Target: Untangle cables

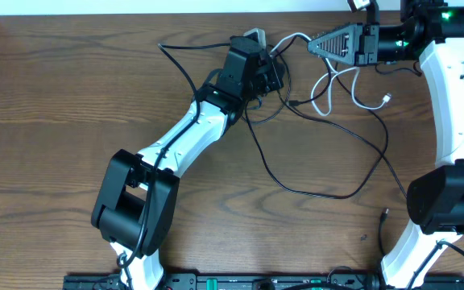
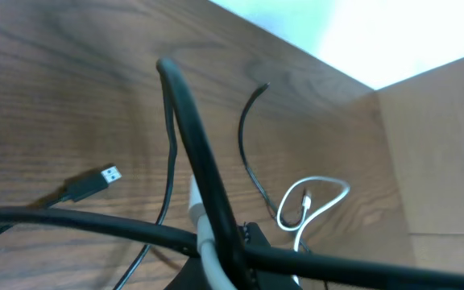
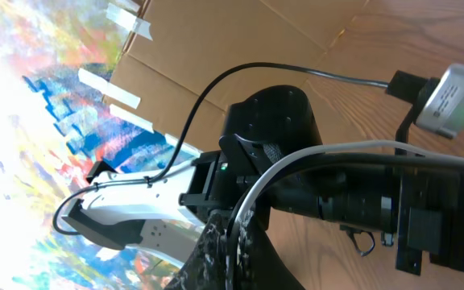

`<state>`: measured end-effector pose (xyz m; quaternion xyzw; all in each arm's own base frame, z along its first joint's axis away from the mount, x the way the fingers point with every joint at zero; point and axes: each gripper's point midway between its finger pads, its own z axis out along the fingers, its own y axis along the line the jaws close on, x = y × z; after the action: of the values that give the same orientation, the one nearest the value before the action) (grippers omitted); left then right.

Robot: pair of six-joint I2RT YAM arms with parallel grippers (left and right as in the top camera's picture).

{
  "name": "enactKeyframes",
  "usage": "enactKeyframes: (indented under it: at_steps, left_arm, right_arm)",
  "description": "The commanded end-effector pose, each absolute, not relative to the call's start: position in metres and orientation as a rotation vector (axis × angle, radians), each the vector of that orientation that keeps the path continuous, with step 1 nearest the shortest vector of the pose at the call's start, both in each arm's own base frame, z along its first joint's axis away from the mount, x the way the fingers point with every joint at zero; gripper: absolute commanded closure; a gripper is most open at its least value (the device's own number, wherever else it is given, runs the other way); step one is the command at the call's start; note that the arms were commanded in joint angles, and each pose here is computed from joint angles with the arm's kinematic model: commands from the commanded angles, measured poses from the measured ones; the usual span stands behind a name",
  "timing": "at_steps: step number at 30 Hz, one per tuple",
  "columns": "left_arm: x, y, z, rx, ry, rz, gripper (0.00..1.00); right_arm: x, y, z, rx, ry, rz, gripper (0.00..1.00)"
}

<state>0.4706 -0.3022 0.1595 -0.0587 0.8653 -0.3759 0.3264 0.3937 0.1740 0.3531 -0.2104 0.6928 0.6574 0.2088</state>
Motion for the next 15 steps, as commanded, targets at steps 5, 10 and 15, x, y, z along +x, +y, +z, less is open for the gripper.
enactKeyframes:
  at_steps: [5,10,15]
  left_arm:
    - [0.456,-0.290,0.137,-0.055,2.376,-0.864,0.92]
    - [0.438,-0.283,0.136,0.062,2.436,-0.804,0.93]
    - [0.412,-0.287,0.154,0.316,2.431,-0.826,0.93]
  right_arm:
    - [0.384,0.177,0.381,-0.676,1.822,1.814,0.97]
    - [0.385,0.177,0.381,-0.689,1.811,1.803,0.94]
    - [0.389,0.171,0.382,-0.690,1.797,1.779,0.99]
